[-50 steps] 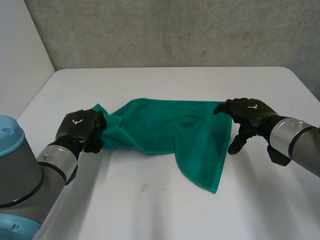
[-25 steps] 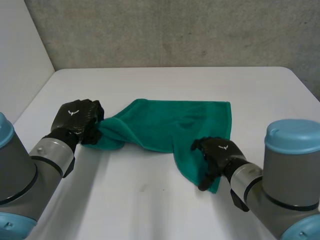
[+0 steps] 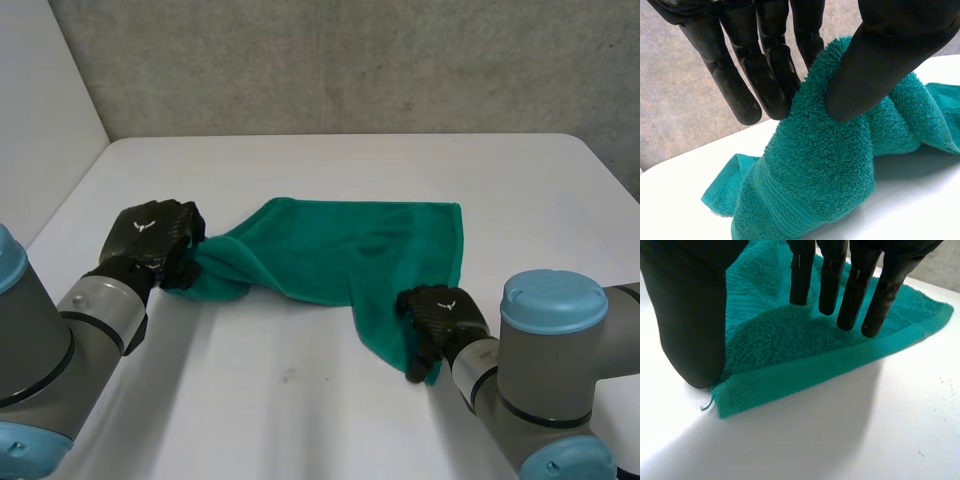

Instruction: Fold the towel.

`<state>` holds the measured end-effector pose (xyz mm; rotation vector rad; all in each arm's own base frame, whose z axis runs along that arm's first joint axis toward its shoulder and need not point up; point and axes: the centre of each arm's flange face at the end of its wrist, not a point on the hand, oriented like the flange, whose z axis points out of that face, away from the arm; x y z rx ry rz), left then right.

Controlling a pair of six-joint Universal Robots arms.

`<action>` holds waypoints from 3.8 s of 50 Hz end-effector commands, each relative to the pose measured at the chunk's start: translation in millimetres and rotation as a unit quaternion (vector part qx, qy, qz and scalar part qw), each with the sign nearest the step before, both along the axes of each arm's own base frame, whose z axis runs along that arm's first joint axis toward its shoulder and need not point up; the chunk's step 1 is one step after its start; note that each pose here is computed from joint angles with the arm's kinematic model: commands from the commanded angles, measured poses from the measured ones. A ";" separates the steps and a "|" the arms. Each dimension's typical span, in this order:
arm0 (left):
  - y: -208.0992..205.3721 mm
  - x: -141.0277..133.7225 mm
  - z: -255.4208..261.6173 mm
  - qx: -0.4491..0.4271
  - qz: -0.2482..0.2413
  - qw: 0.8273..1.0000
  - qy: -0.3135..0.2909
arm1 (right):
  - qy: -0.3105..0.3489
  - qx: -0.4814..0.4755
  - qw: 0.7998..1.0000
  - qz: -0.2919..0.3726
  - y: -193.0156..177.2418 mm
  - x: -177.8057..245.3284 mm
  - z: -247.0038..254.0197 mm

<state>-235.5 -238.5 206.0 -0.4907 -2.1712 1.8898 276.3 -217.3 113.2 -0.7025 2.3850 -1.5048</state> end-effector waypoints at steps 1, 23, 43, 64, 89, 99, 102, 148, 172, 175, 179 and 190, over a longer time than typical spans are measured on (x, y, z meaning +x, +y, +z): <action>0.8 -0.3 -0.5 0.001 -0.001 1.000 0.000 | 0.002 -0.017 1.000 0.000 -6.4 -0.4 0.7; 4.6 2.4 -8.5 0.014 0.002 1.000 -0.009 | 0.020 -0.110 0.993 -0.041 -37.6 -17.9 35.4; 19.2 15.1 -14.3 0.068 0.008 0.997 -0.044 | 0.272 -0.060 0.951 0.136 -3.3 -54.0 109.1; -117.3 -30.5 113.9 -0.233 0.031 0.971 -0.052 | 0.170 -0.313 0.934 -0.041 -138.2 -22.9 224.0; -104.2 -11.9 49.8 -0.217 0.086 0.972 0.017 | 0.064 -0.329 0.942 -0.037 -137.8 -15.7 177.1; -60.3 -2.5 -58.1 -0.039 0.068 0.995 -0.064 | 0.124 -0.158 0.980 -0.013 -129.0 -22.0 75.5; -48.7 0.0 -65.9 -0.009 0.063 0.995 -0.079 | 0.129 -0.144 0.981 -0.013 -126.6 -24.8 70.6; -91.2 52.7 -50.1 0.110 -0.008 0.979 -0.173 | 0.187 -0.101 0.977 -0.012 -100.9 -71.1 38.5; -103.7 55.3 -77.0 0.107 0.001 0.982 -0.157 | 0.195 -0.098 0.976 -0.019 -105.4 -78.1 35.9; -104.1 52.0 -76.6 0.099 -0.002 0.983 -0.155 | 0.198 -0.098 0.975 -0.018 -105.1 -78.3 35.5; -103.4 48.9 -74.6 0.094 -0.004 0.984 -0.153 | 0.199 -0.094 0.975 -0.018 -104.6 -78.4 32.2; -93.2 34.5 -74.3 0.093 -0.023 0.985 -0.146 | 0.201 -0.086 0.976 -0.016 -106.1 -78.3 24.5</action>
